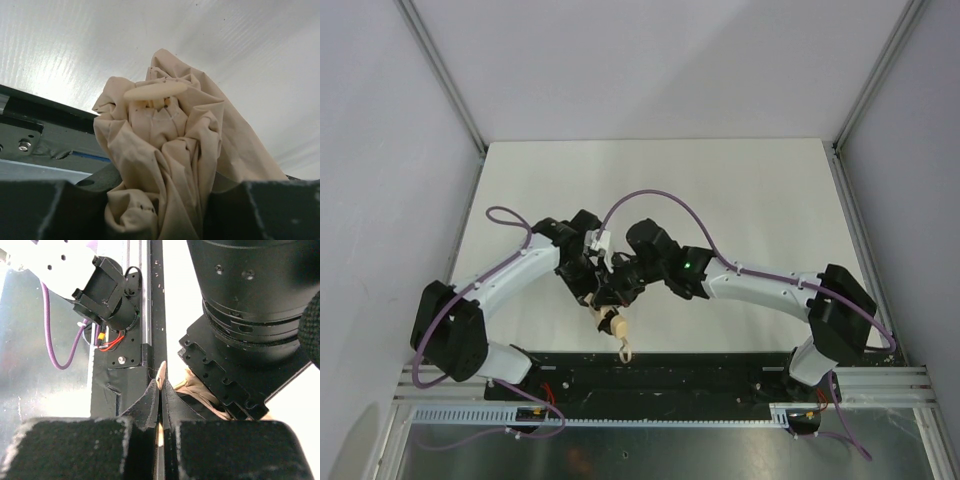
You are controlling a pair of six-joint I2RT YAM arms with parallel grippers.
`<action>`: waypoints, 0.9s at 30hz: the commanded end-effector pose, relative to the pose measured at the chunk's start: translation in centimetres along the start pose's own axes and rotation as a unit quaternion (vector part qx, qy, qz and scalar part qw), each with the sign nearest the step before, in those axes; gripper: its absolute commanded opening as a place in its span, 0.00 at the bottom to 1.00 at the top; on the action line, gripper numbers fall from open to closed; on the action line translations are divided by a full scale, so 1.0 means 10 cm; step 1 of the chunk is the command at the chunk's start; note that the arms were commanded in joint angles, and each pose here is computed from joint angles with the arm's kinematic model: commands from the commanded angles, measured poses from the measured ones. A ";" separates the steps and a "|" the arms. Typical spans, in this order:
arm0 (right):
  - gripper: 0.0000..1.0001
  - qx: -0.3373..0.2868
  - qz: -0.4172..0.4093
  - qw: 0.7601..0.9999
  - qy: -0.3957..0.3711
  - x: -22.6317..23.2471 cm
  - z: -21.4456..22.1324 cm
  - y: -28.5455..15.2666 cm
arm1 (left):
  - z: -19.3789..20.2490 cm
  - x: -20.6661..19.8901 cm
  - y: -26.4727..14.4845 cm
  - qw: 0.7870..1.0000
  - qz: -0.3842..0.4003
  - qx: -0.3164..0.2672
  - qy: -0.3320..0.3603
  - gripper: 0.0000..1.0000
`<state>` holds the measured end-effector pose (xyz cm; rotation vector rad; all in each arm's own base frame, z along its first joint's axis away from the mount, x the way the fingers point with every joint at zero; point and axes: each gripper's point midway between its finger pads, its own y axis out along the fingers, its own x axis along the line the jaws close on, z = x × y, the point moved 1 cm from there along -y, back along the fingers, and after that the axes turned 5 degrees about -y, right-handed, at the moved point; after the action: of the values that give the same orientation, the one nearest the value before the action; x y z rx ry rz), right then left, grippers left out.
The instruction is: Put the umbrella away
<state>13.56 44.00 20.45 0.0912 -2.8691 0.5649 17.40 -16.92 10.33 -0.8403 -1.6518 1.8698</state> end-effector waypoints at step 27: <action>0.00 0.042 0.017 0.996 -0.073 0.14 -0.11 0.45 | 0.16 0.02 -0.65 0.987 0.137 0.006 -0.083 0.00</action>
<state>9.63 46.98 21.93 0.5721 -2.8988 0.5841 14.54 -14.25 13.76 -0.9142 -1.7348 1.9518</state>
